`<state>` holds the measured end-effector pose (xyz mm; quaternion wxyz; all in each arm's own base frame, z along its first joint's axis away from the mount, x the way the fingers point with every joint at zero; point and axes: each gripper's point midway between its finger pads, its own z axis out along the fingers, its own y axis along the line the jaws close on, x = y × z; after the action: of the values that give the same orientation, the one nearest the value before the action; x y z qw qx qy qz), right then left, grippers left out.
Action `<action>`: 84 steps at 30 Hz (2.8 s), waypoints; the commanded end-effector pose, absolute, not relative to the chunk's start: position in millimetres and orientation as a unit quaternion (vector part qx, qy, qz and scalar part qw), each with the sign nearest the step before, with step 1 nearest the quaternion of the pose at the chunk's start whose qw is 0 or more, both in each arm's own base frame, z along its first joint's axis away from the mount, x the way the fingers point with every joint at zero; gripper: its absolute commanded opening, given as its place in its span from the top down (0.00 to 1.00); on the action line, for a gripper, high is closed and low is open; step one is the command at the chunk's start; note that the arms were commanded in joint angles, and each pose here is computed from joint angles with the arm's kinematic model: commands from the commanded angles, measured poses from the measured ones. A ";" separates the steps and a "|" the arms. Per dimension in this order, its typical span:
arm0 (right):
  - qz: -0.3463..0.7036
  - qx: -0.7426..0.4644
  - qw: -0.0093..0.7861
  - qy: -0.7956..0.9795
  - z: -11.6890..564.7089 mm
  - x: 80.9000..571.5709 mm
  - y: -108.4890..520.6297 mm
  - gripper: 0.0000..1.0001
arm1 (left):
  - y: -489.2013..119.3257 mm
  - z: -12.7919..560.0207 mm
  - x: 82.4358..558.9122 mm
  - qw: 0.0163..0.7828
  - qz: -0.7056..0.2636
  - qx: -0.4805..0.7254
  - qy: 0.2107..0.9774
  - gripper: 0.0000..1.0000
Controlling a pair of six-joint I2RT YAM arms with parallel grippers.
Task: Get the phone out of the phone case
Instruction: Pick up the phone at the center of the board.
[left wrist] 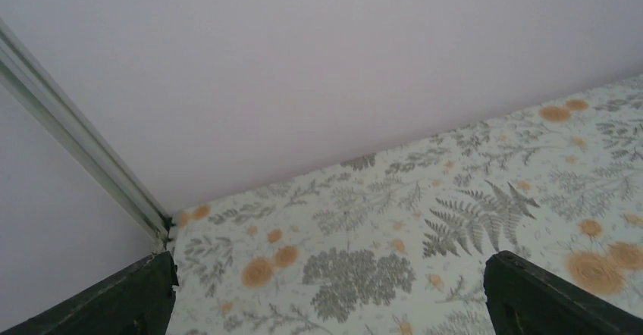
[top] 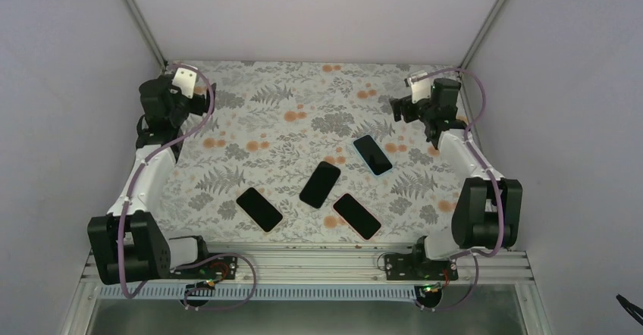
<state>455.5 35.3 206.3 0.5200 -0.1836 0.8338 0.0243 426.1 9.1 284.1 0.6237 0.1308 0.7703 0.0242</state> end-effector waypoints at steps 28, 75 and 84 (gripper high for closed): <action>0.016 -0.308 0.157 0.938 56.4 350.9 113.0 0.00 | 15.9 258.8 410.8 0.539 0.055 0.180 0.821 0.00; -0.012 -0.314 0.087 0.945 -2.9 344.9 110.2 0.00 | 14.4 226.6 433.2 0.470 0.025 0.195 0.860 0.00; -0.011 -0.312 0.009 0.950 -35.8 315.3 99.4 0.08 | 4.4 210.2 437.1 0.440 0.019 0.213 0.872 0.00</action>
<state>354.5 120.5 12.8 0.1055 -0.3108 0.9445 0.0119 434.2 13.0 208.5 0.4500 0.1925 0.8719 0.0168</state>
